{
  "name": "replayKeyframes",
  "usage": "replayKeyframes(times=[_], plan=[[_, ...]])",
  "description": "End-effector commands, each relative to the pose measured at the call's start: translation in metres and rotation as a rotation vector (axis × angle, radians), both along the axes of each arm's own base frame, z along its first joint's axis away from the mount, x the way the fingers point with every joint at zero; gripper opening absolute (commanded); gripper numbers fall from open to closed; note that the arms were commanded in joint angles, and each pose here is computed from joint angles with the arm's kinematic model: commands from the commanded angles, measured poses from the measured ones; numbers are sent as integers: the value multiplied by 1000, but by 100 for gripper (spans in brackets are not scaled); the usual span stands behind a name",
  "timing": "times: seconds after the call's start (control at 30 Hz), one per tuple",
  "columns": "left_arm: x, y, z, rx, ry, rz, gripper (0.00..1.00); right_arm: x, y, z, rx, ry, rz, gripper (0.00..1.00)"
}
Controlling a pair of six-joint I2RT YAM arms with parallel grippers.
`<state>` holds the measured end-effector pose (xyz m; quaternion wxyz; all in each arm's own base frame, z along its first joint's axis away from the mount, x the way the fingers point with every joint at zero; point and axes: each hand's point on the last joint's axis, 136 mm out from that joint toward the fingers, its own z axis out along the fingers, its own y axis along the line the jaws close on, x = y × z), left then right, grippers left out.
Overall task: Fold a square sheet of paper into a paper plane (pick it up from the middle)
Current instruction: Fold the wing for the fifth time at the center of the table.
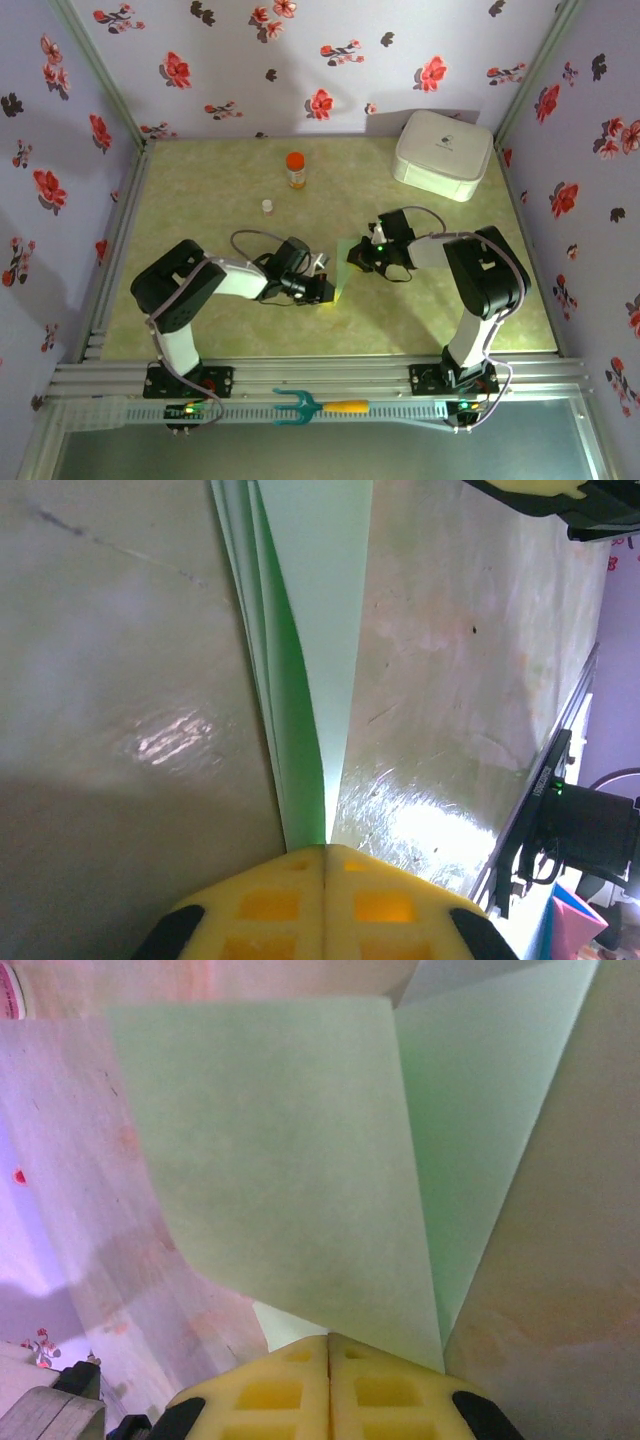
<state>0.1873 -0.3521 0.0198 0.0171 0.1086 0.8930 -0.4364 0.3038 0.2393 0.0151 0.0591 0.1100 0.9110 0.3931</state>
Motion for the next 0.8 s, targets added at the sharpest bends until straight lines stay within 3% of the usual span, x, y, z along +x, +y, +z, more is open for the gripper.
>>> replayKeyframes(times=[0.0,0.23,0.5,0.77], plan=[[-34,19,-12,74,99,-57,11,-10,-27,-32,-153,63,-58,9],[-26,14,24,8,3,-57,12,-10,-26,-31,-150,63,-61,9],[21,-6,74,-36,-160,-2,9,-10,-27,-28,-148,60,-67,9],[48,-41,61,-38,-128,-10,4,-10,-25,-29,-141,64,-73,9]])
